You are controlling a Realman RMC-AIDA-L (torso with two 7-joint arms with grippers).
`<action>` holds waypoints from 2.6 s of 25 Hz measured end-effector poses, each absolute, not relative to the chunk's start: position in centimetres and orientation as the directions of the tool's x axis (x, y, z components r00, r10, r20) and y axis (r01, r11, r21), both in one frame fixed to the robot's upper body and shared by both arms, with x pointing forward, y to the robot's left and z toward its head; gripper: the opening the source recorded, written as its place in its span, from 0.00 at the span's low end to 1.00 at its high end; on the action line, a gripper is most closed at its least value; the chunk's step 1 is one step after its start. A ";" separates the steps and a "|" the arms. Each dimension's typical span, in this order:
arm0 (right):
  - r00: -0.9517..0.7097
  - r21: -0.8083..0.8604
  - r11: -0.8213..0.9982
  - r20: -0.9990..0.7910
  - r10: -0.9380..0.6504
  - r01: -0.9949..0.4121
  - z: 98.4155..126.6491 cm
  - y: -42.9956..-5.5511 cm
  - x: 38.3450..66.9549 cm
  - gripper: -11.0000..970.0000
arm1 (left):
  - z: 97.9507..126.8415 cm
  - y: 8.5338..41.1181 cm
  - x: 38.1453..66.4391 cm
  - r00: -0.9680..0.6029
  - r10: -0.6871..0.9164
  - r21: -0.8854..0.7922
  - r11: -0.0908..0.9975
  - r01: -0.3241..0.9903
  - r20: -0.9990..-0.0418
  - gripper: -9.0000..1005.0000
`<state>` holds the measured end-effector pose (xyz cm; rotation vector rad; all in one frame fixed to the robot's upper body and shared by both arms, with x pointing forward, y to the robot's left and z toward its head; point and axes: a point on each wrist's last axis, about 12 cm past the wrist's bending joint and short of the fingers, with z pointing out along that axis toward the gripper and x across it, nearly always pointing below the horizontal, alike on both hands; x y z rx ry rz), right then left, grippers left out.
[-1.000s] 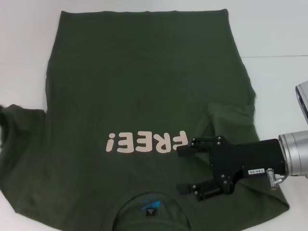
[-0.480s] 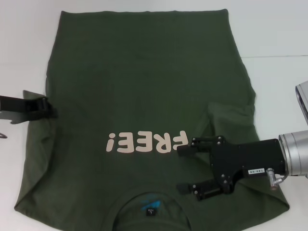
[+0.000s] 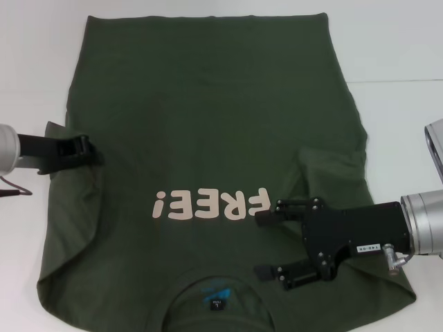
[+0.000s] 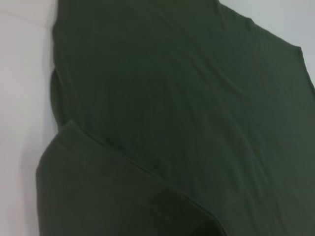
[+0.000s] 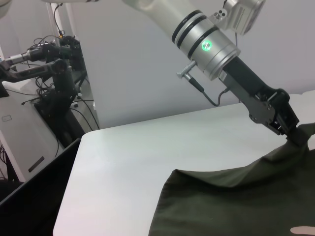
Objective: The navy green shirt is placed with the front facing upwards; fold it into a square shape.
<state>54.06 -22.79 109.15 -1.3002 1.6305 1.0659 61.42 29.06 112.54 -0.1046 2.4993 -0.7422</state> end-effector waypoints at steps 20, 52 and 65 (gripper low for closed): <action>-0.182 0.145 0.132 -0.927 -0.328 -0.981 109.0 -22.8 53.9 0.96 | 111.8 25.9 61.2 -0.895 -0.042 -0.489 0.849 0.202 -0.443 0.16; -0.395 0.291 0.300 -0.834 -0.387 -0.909 112.6 -23.9 56.1 0.95 | 112.1 27.3 59.0 -0.796 0.070 -0.543 0.695 0.472 -0.602 0.74; -0.659 0.463 0.499 -0.666 -0.351 -0.733 116.1 -24.3 56.2 0.95 | 112.6 27.3 53.8 -0.504 0.402 -0.424 0.274 0.863 -0.765 0.85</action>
